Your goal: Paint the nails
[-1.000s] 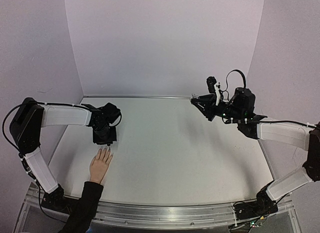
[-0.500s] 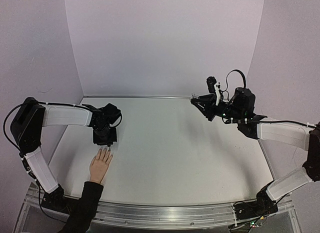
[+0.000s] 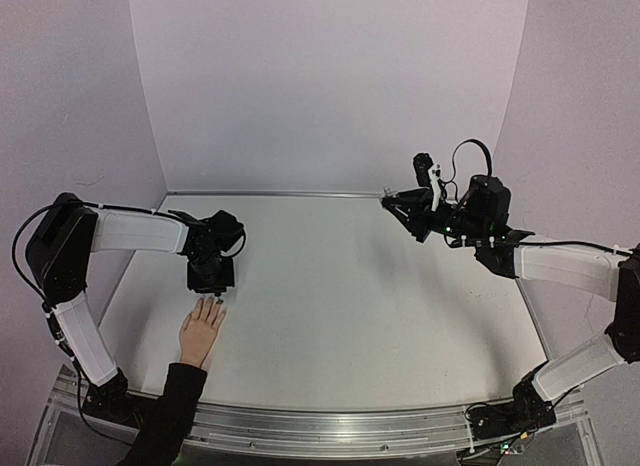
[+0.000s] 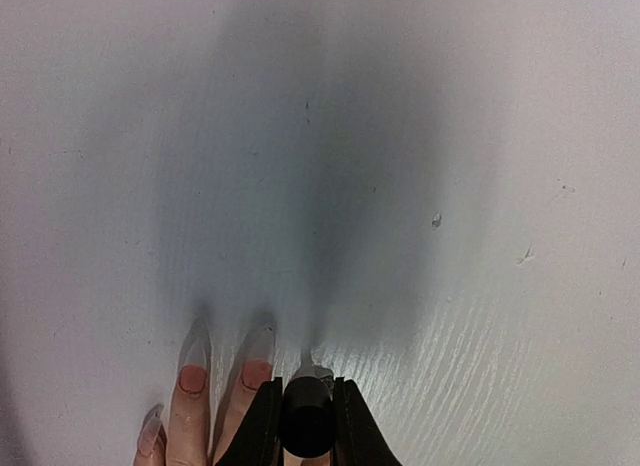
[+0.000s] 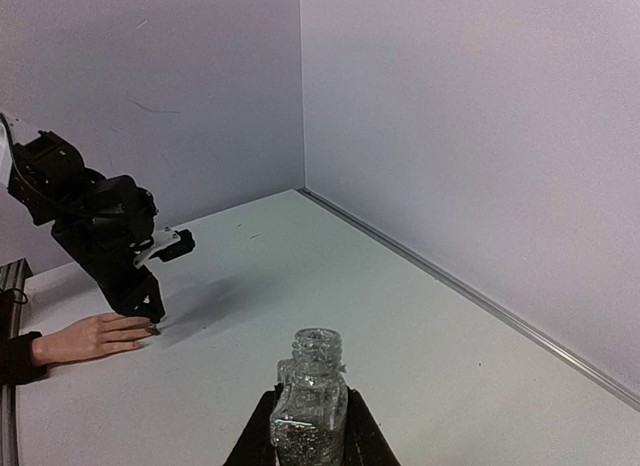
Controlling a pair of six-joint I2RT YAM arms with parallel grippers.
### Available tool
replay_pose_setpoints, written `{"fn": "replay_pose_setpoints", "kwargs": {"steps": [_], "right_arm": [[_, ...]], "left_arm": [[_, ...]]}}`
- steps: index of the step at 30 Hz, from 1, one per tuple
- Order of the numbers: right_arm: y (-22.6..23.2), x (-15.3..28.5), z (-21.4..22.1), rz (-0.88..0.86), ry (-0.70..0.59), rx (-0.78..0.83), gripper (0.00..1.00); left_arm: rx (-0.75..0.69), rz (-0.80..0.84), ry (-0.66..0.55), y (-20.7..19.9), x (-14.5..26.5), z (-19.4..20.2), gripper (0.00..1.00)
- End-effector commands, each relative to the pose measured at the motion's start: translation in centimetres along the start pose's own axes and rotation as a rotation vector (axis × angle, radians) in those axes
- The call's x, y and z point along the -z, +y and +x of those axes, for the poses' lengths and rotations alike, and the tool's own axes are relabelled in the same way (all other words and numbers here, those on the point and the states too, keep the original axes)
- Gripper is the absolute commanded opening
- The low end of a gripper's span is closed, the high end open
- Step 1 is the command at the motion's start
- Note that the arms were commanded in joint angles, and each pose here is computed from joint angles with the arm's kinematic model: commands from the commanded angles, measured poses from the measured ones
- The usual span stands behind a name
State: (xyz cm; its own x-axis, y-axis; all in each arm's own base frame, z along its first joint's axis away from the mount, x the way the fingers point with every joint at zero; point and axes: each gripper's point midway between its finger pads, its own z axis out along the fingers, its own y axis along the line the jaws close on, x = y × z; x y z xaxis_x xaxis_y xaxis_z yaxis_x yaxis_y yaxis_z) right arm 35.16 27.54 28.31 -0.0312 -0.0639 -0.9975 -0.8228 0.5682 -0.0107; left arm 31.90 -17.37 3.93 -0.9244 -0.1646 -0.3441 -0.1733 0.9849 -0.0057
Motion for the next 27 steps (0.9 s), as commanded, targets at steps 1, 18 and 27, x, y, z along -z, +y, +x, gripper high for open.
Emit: {"fn": "replay_pose_setpoints", "kwargs": {"steps": [1,18,27], "right_arm": [[-0.1,0.1,-3.3,-0.005,-0.087,0.038,0.00],[-0.1,0.2,-3.5,-0.004,-0.090,0.039,0.00],[0.1,0.2,-3.7,-0.014,-0.094,0.035,0.00]], "left_arm": [[-0.014,-0.022,-0.034,0.1,0.5,-1.0,0.00],[-0.073,-0.048,-0.093,-0.4,0.8,-3.8,0.00],[-0.036,-0.012,-0.127,-0.4,3.5,-4.5,0.00]]}}
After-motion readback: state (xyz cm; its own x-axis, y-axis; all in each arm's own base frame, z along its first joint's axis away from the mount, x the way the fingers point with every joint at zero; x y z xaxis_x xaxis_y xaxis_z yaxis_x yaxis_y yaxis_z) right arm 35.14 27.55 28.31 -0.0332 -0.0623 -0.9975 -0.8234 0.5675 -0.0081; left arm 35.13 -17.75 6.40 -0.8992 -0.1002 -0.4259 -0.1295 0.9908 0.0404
